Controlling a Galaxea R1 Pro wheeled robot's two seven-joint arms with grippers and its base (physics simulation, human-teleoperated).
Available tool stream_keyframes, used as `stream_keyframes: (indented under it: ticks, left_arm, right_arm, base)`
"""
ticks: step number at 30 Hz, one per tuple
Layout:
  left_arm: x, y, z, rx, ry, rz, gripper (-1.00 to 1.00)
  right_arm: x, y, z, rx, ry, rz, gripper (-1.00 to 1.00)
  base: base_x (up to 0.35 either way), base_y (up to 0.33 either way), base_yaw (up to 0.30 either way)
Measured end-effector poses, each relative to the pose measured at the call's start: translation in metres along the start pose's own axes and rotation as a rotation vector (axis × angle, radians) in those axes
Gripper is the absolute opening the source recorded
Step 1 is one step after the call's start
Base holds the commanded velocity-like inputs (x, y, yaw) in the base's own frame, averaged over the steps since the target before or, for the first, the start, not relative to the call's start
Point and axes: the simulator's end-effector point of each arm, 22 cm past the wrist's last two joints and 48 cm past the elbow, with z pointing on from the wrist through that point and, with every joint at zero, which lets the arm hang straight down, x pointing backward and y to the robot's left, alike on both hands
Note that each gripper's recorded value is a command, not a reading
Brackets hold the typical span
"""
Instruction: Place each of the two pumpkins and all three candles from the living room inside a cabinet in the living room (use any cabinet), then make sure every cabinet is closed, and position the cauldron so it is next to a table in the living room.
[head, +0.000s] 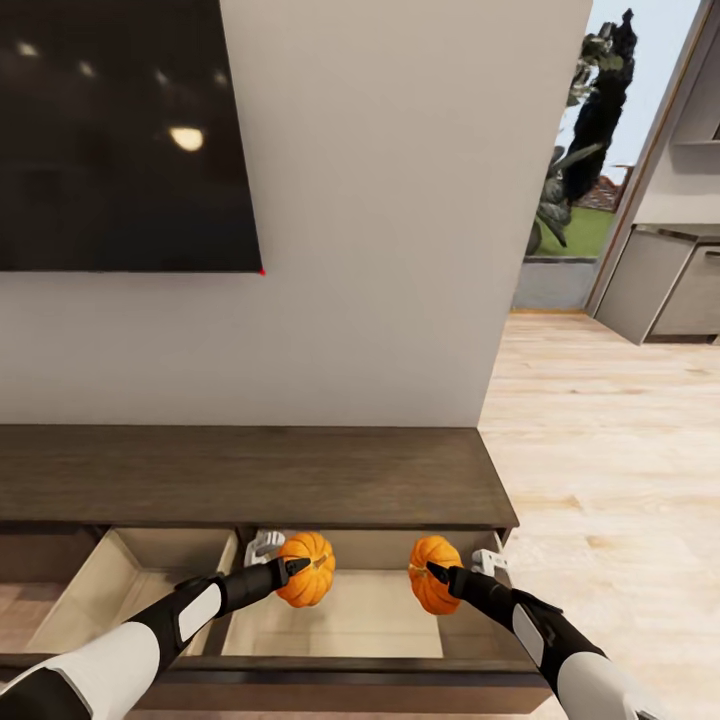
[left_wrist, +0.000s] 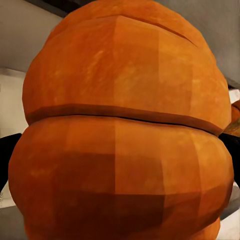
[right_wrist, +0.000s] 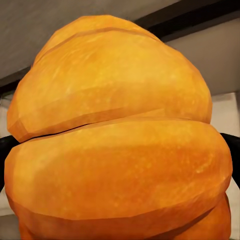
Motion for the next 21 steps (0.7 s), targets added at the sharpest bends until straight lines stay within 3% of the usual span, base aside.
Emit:
stream_keyframes:
  ticks: [21]
  left_arm:
    - [0.025, 0.029, 0.022, -0.001, 0.003, -0.001, -1.00]
  right_arm:
    - [0.028, -0.024, 0.021, -0.005, -0.004, 0.000, -1.00]
  base:
    - [0.000, 0.000, 0.000]
